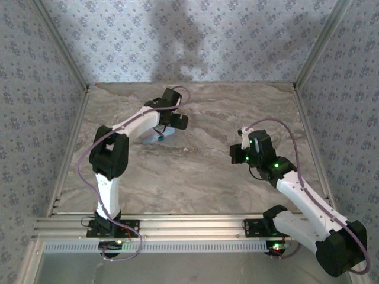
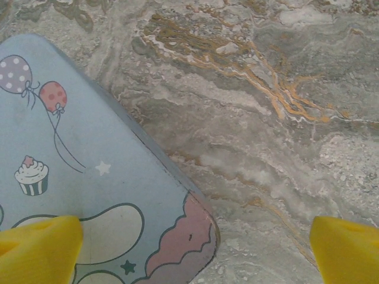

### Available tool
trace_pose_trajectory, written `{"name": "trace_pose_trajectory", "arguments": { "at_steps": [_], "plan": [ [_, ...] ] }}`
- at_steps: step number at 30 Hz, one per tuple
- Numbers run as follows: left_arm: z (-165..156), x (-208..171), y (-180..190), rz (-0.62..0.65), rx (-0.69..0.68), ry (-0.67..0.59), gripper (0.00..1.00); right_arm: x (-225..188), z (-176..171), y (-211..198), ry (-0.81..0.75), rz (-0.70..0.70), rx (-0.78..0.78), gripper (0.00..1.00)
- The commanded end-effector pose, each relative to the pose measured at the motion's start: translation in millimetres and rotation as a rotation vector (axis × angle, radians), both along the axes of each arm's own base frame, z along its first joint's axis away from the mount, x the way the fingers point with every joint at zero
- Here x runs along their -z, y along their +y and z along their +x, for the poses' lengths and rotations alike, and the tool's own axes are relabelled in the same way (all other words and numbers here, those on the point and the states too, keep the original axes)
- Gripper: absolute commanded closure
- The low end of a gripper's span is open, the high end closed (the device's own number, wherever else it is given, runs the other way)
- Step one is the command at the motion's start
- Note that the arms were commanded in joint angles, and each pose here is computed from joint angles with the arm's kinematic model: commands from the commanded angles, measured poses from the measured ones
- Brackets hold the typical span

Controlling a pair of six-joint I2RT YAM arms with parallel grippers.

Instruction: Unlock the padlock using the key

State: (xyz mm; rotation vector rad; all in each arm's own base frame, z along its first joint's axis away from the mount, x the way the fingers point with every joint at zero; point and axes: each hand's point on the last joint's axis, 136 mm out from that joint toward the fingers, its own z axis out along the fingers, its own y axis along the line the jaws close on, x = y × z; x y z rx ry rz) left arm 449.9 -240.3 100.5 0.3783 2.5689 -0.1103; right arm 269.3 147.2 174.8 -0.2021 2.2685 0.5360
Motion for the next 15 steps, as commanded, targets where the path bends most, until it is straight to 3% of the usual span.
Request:
{"name": "trace_pose_trajectory", "arguments": {
  "at_steps": [1,15],
  "plan": [
    [-29.0,13.3,-12.2,0.022,0.061,0.060,0.02,4.0,-11.0,-4.7,0.048,0.032,-0.009,1.00],
    [-105.9,3.6,-66.9,0.003,0.167,0.039,0.02,-8.1,-16.0,-36.0,0.065,0.116,0.076,1.00]
  ]
}}
